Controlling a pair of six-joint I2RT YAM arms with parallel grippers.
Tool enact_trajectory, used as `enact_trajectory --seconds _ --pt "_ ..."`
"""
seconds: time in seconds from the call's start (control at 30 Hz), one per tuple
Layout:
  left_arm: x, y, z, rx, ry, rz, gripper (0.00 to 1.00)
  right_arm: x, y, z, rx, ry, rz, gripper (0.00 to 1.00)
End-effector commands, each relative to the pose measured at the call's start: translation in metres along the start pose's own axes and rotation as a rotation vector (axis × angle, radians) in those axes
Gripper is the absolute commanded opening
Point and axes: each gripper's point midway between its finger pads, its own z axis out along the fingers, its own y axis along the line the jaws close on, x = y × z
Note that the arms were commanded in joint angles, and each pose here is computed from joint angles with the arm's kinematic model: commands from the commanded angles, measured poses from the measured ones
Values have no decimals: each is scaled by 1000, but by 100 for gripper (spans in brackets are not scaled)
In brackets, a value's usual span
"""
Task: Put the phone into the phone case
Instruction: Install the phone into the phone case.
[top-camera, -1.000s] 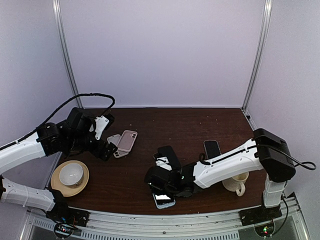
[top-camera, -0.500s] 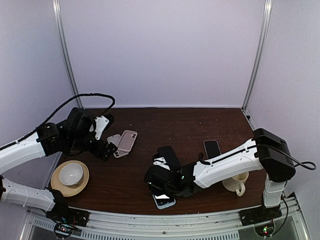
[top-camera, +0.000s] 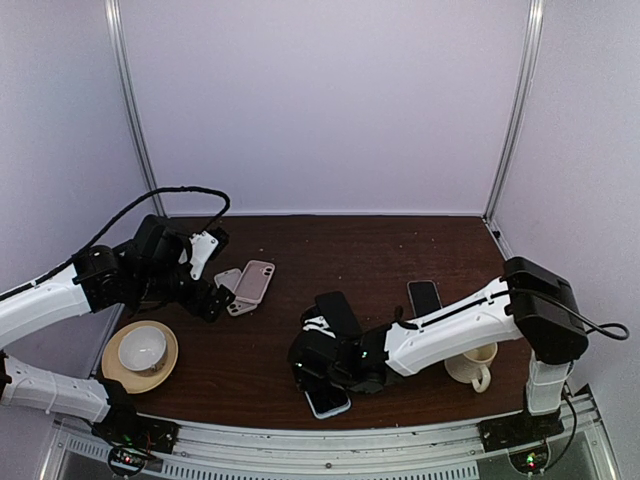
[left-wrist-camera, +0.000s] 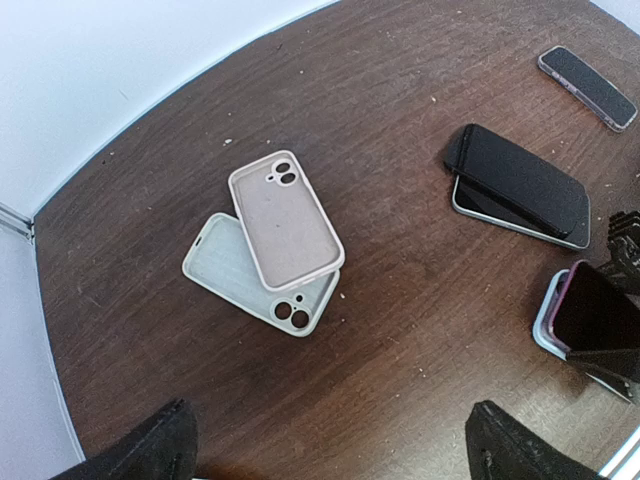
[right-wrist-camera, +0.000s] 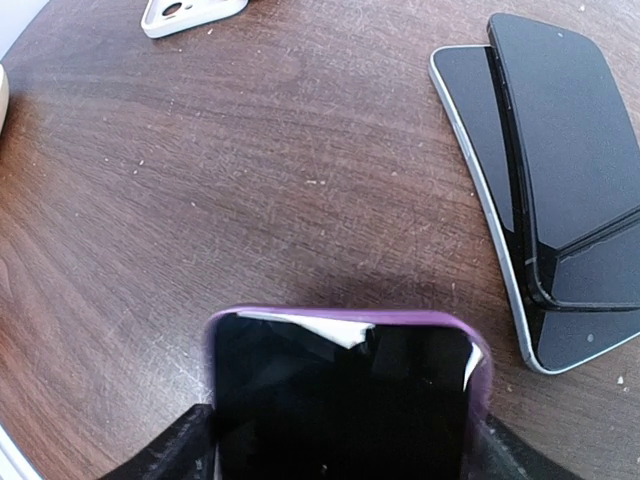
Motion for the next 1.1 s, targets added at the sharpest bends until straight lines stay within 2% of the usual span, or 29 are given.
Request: enact_trajectory --seconds 0.0,0.33,0.57,0.7,0.83,0.93,1.0,1.07 --pt "-10 -1 0 13 -44 -1 97 -1 7 4 -13 7 -14 84" --pt "-10 -2 -1 17 -47 1 97 -8 5 0 -10 3 -26 85" --pt "-10 -2 0 16 -46 7 97 -27 0 -39 -13 17 -73 84" --pt "-8 -2 1 17 -41 16 98 -12 -19 -53 -19 112 -52 75" --pt "-6 -6 5 31 -26 28 98 6 -23 -59 -49 182 -34 56" --pt "-6 -13 7 67 -18 16 97 16 -24 -58 -67 216 -26 51" --pt "-7 -24 8 128 -13 -23 91 25 -28 -55 -57 244 -27 47" --pt "-7 -49 6 260 -7 -45 82 31 -29 -53 -64 264 -24 43"
